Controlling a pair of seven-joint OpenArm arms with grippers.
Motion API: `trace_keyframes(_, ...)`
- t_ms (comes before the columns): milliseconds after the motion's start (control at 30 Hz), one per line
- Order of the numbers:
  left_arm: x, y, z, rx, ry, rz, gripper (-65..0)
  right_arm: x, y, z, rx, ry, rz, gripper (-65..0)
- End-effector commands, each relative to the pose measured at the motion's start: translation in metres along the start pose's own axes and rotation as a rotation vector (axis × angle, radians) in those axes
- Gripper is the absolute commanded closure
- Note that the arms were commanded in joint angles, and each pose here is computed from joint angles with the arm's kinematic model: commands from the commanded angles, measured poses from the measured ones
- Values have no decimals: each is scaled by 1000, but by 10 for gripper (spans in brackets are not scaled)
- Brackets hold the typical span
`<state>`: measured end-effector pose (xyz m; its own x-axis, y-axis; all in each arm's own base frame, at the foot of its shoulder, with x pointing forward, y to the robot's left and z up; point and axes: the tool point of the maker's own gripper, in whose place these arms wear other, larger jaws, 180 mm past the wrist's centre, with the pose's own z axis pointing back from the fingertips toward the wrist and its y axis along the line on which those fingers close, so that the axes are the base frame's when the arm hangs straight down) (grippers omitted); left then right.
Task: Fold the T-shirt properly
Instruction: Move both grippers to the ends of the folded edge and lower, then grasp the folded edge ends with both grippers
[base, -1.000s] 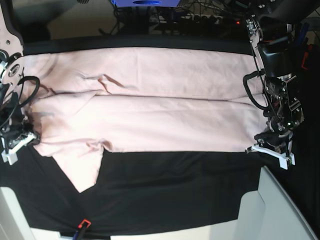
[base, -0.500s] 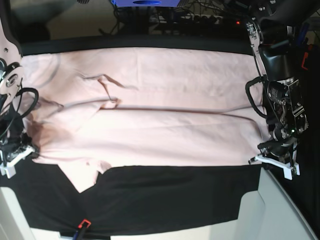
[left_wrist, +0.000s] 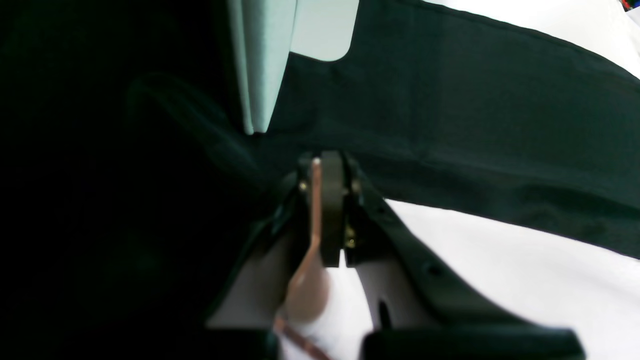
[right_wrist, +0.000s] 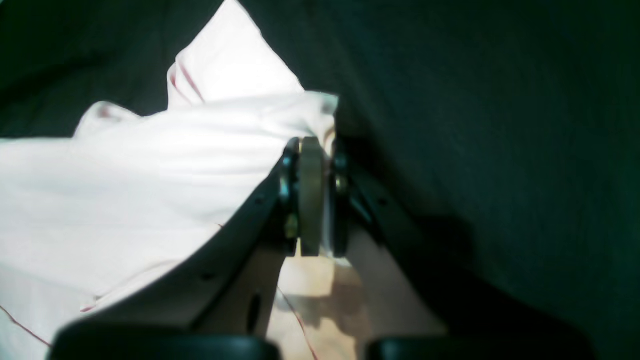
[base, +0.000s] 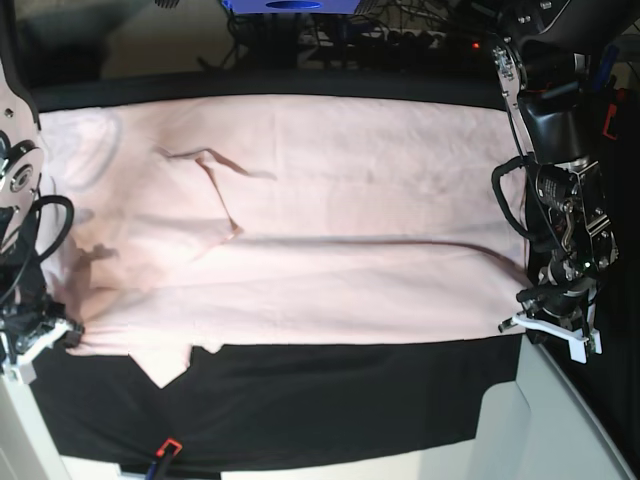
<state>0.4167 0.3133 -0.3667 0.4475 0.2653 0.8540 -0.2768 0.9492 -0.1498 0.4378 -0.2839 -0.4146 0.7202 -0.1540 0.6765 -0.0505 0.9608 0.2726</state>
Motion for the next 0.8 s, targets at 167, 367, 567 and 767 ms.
trace_keyframes(167, 31, 0, 1, -2, -82, -5, 0, 42, 6, 4, 14, -110, 16, 0)
trace_keyframes(367, 42, -3, 4, -7, -112, -13, 0, 55, 0, 12, -7, -153, 39, 0)
trace_keyframes(567, 42, -2, 7, -7, -116, -21, 0, 51, -12, 18, -30, -149, 40, 0)
trace_keyframes(767, 31, -6, 8, -12, -99, -14, 0, 47, -22, 23, -49, -145, 39, 0)
